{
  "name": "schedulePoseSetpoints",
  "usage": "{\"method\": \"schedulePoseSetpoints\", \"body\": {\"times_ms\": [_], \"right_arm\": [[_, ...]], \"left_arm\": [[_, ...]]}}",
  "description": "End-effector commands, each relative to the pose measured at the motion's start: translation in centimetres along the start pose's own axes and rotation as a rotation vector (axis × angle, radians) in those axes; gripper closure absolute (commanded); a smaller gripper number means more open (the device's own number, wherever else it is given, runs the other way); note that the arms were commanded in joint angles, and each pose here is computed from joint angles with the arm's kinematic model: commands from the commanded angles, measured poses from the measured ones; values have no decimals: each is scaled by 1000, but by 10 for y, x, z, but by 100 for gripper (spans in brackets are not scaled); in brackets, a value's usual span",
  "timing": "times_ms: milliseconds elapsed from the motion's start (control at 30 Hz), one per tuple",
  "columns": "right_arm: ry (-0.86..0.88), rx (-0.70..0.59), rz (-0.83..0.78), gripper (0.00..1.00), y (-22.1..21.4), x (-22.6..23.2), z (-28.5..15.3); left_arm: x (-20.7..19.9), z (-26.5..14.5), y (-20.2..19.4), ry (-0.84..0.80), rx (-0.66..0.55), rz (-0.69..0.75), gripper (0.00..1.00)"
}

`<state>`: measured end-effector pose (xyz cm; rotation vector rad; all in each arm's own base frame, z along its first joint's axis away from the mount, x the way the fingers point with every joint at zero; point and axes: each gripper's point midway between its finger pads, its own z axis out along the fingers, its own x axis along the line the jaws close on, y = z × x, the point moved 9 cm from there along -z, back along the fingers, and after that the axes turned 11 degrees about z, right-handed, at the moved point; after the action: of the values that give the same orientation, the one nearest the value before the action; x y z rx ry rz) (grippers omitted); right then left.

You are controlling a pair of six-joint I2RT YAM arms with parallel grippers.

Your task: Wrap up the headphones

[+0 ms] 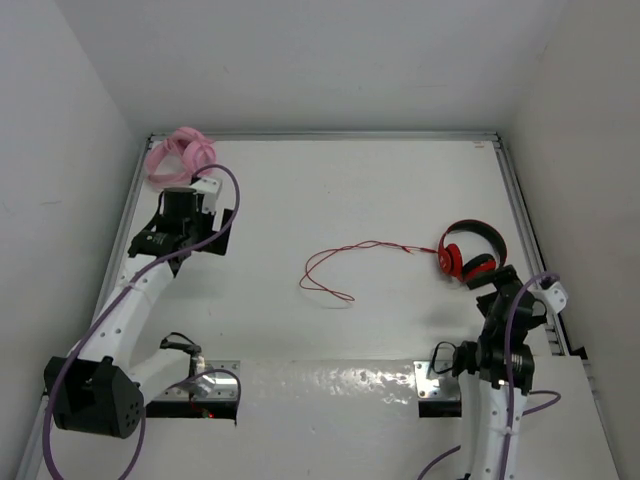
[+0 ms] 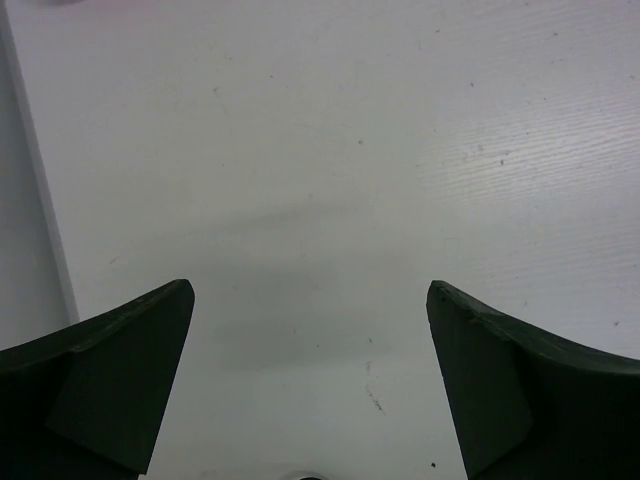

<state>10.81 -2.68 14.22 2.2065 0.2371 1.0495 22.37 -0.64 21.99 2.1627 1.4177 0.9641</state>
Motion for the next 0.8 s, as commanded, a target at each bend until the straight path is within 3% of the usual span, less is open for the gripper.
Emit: {"method": "schedulePoseSetpoints", "body": {"times_ms": [0, 67, 167, 267, 400, 633, 700, 733, 767], "right_arm": [[13, -78, -46, 1, 23, 18, -1], [-55, -18, -150, 1, 33, 29, 1], [-317, 61, -232, 1, 57, 48, 9], [-463, 68, -267, 1, 78, 73, 25], [-417, 20, -196, 1, 82, 93, 53], [-470, 66, -137, 1, 49, 71, 88], [-351, 94, -158, 1, 43, 79, 103], [-280, 202, -210, 2, 30, 78, 107], [-269, 220, -209, 3, 26, 79, 110]], "left_arm": [[2, 1, 16, -27, -70, -44, 0], [2, 1, 20, -70, -77, 14, 0], [0, -2, 26, -215, -48, 190, 0], [6, 0, 43, -259, 45, 213, 2], [9, 8, 67, -287, 74, 191, 5], [-3, 27, 88, -464, 123, 100, 9], [-6, 30, 88, -457, 88, 69, 9], [-7, 31, 88, -453, 75, 57, 9], [-8, 33, 89, -450, 68, 43, 9]]}}
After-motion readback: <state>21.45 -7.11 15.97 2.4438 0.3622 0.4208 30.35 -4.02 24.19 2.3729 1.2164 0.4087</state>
